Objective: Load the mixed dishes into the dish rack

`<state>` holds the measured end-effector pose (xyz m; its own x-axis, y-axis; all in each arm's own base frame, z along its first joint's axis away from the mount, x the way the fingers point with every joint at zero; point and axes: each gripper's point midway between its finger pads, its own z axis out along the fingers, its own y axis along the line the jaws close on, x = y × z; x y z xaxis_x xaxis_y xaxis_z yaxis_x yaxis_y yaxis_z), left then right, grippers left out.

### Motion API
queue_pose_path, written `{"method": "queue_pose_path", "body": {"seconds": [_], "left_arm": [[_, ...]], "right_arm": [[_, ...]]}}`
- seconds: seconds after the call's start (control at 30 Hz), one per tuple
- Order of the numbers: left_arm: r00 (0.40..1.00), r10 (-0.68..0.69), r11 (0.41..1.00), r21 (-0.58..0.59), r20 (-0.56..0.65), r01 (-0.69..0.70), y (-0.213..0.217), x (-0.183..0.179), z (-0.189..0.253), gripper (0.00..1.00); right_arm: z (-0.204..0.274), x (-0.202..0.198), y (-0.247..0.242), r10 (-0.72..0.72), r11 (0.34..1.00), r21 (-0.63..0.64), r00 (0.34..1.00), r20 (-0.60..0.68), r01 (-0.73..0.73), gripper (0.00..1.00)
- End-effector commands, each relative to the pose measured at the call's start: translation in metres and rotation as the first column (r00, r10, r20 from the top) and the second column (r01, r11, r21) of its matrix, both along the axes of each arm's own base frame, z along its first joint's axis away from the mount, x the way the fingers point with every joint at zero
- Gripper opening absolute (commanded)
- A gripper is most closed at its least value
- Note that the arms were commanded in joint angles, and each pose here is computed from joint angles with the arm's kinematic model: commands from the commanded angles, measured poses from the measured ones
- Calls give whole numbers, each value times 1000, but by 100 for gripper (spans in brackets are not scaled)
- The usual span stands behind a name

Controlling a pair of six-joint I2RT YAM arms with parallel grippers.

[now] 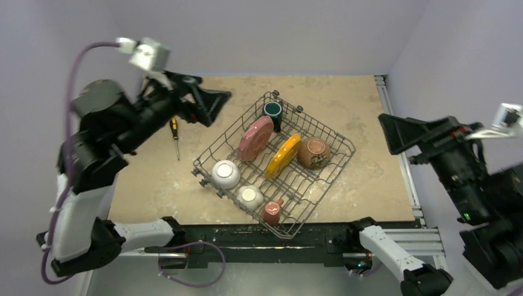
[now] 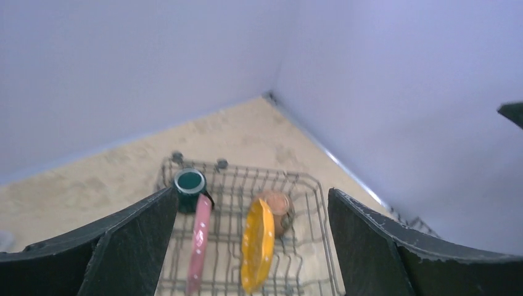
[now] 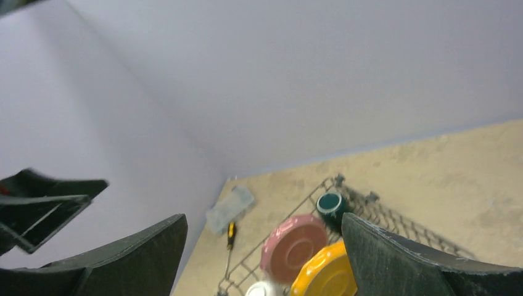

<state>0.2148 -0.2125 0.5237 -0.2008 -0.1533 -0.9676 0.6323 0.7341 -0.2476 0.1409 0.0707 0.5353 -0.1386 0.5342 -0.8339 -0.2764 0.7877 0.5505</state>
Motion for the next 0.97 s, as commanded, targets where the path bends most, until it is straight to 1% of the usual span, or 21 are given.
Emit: {"method": "queue_pose_path", "body": {"seconds": [0.0, 0.07, 0.13, 0.2, 0.27, 0.63, 0.77, 0.8, 0.93], "left_arm": [[939, 255, 964, -143, 233, -226, 73, -9, 70, 91], [901, 320, 940, -217, 292, -263, 100, -23, 91, 91], [863, 383, 908, -302, 328, -289, 126, -39, 108, 91], [839, 426, 887, -340, 338, -313, 143, -47, 113, 91], [827, 446, 875, -360, 343, -323, 154, -54, 116, 91], [807, 500, 851, -349, 314, -392, 180, -64, 97, 90], [804, 508, 850, -333, 310, -408, 181, -62, 93, 90], [805, 506, 851, -329, 310, -409, 181, -62, 93, 90], [806, 502, 856, -310, 312, -413, 179, -60, 92, 90]], "right_arm": [[55, -33, -60, -268, 963, 50, 935, 233, 264, 98], [65, -47, -75, -331, 943, 84, 903, 273, 321, 98], [68, -54, -90, -398, 917, 111, 875, 276, 383, 98], [66, -55, -101, -457, 889, 135, 851, 257, 437, 98], [61, -54, -106, -485, 875, 146, 841, 239, 462, 98], [40, -44, -109, -510, 860, 140, 840, 186, 491, 98], [37, -46, -111, -525, 848, 187, 835, 165, 496, 98], [37, -45, -107, -508, 858, 189, 844, 172, 477, 98], [29, -41, -110, -529, 841, 191, 843, 94, 506, 98]]}}
